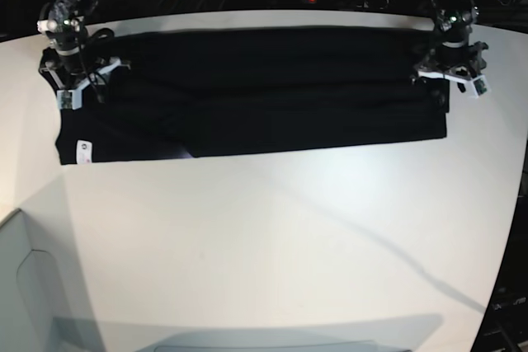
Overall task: Fold the T-shirt properly
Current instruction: 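Regrasp the strip's two ends with both grippers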
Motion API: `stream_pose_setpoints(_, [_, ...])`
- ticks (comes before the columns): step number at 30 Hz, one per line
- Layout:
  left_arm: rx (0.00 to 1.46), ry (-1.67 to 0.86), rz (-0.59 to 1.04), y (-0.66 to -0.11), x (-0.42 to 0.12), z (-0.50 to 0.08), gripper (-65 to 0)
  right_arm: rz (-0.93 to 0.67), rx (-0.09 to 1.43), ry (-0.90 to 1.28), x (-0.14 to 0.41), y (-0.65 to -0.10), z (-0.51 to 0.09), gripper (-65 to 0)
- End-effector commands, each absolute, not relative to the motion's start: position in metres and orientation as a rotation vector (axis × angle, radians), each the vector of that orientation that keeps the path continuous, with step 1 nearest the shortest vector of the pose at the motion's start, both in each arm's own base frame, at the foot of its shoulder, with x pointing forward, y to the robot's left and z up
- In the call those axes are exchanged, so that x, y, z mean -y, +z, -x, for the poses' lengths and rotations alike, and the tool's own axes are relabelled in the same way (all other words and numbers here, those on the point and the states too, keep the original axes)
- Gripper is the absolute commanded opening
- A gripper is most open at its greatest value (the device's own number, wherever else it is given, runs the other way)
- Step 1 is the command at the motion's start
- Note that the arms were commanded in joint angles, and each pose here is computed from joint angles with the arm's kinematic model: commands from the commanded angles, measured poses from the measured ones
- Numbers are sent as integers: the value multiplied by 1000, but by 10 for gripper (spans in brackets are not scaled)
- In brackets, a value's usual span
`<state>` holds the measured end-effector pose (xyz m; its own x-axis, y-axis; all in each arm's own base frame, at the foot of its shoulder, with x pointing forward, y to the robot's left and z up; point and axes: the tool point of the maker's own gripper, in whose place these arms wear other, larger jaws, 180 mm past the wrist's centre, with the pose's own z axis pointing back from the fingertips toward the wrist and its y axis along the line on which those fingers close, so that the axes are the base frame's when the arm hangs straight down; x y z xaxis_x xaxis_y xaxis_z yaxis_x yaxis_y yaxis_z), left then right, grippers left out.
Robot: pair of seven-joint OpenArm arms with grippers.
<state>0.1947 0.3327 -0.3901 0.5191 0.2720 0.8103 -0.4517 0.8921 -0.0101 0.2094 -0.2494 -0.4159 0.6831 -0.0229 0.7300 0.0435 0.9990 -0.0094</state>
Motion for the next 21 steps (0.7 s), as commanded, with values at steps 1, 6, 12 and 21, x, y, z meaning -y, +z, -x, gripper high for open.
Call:
stream_pose_setpoints(1, [962, 427, -227, -382, -339, -202, -266, 32, 843, -21, 252, -408, -213, -377])
stream_pose_setpoints(6, [888, 400, -196, -410, -328, -198, -265, 32, 843, -21, 252, -408, -213, -377])
stream_pose_setpoints(12, [850, 366, -149, -426, -306, -198, -265, 31, 843, -22, 252, -409, -213, -377])
stream_pose_setpoints(21, [758, 380, -139, -459, -302, -177, -511, 32, 843, -21, 252, -408, -213, -377])
